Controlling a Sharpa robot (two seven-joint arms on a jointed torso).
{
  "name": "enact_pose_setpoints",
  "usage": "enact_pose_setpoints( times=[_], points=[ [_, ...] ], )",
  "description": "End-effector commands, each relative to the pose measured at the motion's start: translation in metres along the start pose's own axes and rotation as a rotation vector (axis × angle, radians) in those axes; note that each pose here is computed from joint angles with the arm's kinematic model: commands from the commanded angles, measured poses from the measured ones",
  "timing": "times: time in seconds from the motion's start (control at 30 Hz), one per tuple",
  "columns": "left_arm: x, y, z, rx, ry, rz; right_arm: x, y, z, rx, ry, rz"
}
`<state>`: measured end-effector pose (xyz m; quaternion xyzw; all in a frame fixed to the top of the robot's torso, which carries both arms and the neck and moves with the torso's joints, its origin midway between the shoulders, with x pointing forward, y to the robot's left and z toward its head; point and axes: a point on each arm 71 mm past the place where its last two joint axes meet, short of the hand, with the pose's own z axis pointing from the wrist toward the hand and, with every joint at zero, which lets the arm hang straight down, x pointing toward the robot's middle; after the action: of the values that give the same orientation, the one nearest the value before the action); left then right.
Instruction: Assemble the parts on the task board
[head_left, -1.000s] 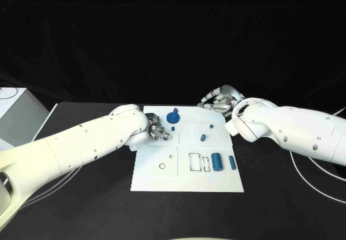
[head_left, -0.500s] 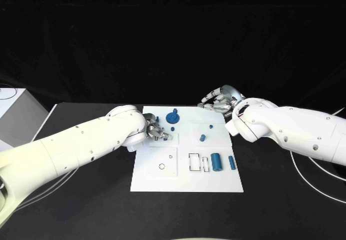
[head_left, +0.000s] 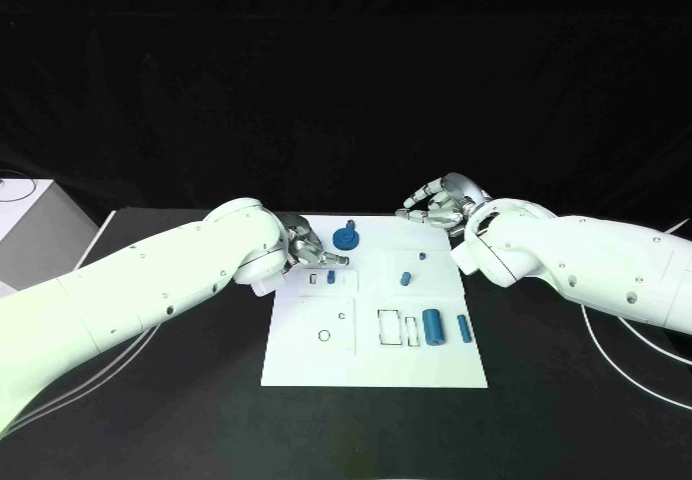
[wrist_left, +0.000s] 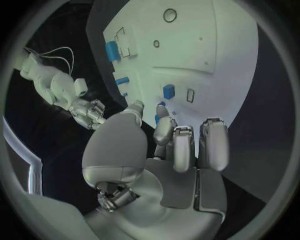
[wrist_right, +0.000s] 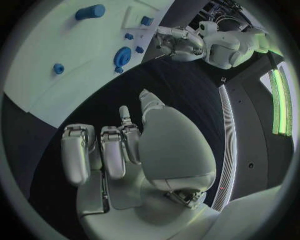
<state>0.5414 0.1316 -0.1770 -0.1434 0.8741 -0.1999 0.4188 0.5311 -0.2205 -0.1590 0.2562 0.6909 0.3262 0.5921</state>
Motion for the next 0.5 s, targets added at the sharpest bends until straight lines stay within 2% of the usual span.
enact_pose_setpoints(
  times=[0.03, 0.17, 0.27, 0.5],
  points=[
    [-0.0073, -0.0014, -0.0041, 0.038, 0.017, -0.090, 0.000, 0.001, 0.000, -0.016, 0.001, -0.005],
    [-0.0267, 0.0034, -0.0105, 0.049, -0.003, -0.133, -0.002, -0.001, 0.000, -0.015, -0.003, -0.004],
    [-0.0384, 0.0080, -0.0121, 0.050, -0.025, -0.158, -0.003, -0.002, 0.000, -0.014, -0.006, -0.003],
    [-0.0586, 0.0196, -0.0062, 0.031, -0.105, -0.193, -0.004, -0.002, -0.001, -0.015, -0.009, -0.002]
  ],
)
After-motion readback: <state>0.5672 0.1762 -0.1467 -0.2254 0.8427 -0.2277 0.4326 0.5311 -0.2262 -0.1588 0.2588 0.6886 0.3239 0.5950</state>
